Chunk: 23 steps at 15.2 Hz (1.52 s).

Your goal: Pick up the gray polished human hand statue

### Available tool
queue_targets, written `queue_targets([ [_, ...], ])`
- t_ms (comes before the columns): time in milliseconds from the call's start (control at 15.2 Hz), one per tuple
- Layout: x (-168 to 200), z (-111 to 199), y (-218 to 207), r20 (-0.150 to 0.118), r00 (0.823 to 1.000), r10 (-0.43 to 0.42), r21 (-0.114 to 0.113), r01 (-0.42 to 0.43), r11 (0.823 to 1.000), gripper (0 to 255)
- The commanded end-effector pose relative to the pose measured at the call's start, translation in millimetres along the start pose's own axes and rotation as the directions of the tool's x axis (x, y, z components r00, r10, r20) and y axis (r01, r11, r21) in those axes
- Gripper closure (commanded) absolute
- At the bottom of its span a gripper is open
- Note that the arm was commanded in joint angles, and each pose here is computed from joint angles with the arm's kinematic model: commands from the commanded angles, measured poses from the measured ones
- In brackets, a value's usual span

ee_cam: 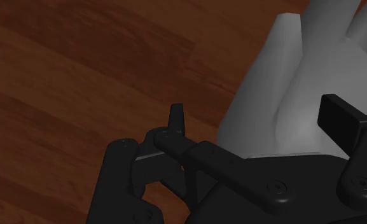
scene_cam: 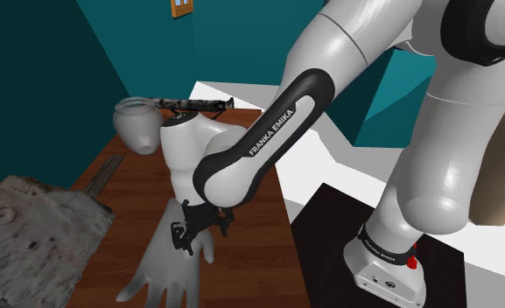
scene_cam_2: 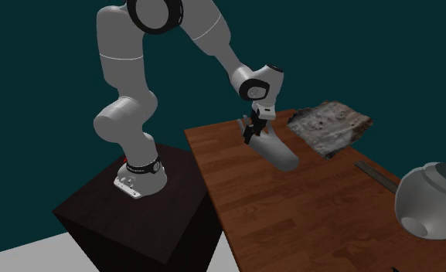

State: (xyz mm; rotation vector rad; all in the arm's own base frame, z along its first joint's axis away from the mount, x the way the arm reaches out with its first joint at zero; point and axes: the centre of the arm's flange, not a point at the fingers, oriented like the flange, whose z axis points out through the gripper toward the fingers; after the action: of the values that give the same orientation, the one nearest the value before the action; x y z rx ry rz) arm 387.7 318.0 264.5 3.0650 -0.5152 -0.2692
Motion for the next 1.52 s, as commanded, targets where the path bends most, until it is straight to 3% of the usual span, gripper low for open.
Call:
queue_targets([
  [0, -0.4, 3.4, -0.5, 0.0, 1.0, 0.0, 0.0, 0.0, 1.0, 0],
  [66, 0.0, 3.0, -0.8, 0.0, 1.0, 0.0, 0.0, 0.0, 1.0, 255],
  [660, -0.3, 3.4, -0.5, 0.0, 1.0, 0.0, 0.0, 0.0, 1.0, 255],
  [1452, -10.8, -59.0, 2.7, 0.0, 1.0, 0.0, 0.0, 0.0, 1.0, 255],
])
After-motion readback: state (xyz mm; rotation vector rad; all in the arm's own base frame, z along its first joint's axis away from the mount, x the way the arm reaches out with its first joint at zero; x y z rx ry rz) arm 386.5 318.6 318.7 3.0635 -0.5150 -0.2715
